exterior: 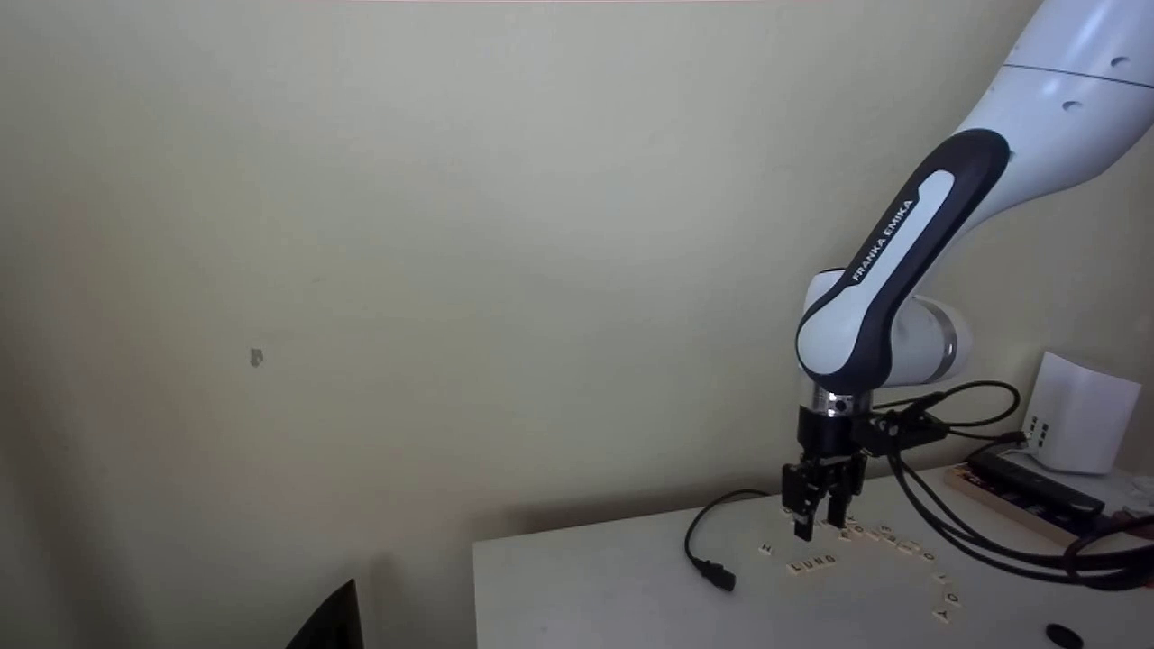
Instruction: Replace the first tile in the word with a new one
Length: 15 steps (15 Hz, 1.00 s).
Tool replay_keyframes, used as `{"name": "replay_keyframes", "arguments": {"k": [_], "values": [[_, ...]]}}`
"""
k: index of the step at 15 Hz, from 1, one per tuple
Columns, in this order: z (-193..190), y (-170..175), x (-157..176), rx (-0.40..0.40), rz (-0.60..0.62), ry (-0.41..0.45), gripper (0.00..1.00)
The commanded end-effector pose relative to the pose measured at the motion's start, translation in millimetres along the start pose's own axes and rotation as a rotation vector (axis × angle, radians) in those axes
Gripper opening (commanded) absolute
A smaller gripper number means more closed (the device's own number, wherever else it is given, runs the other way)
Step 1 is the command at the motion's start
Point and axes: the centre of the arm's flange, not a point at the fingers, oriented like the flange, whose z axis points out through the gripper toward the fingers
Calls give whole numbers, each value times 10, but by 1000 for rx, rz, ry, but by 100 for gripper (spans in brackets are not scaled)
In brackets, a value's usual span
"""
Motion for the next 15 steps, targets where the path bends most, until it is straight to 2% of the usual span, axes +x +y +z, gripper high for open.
{"name": "replay_keyframes", "arguments": {"k": [1, 12, 13, 15], "values": [[-161, -13, -201, 11, 45, 7, 100], [-351, 35, -465, -5, 120, 5, 100], [-235, 43, -317, -4, 86, -1, 100], [-264, 65, -350, -7, 97, 0, 100]]}}
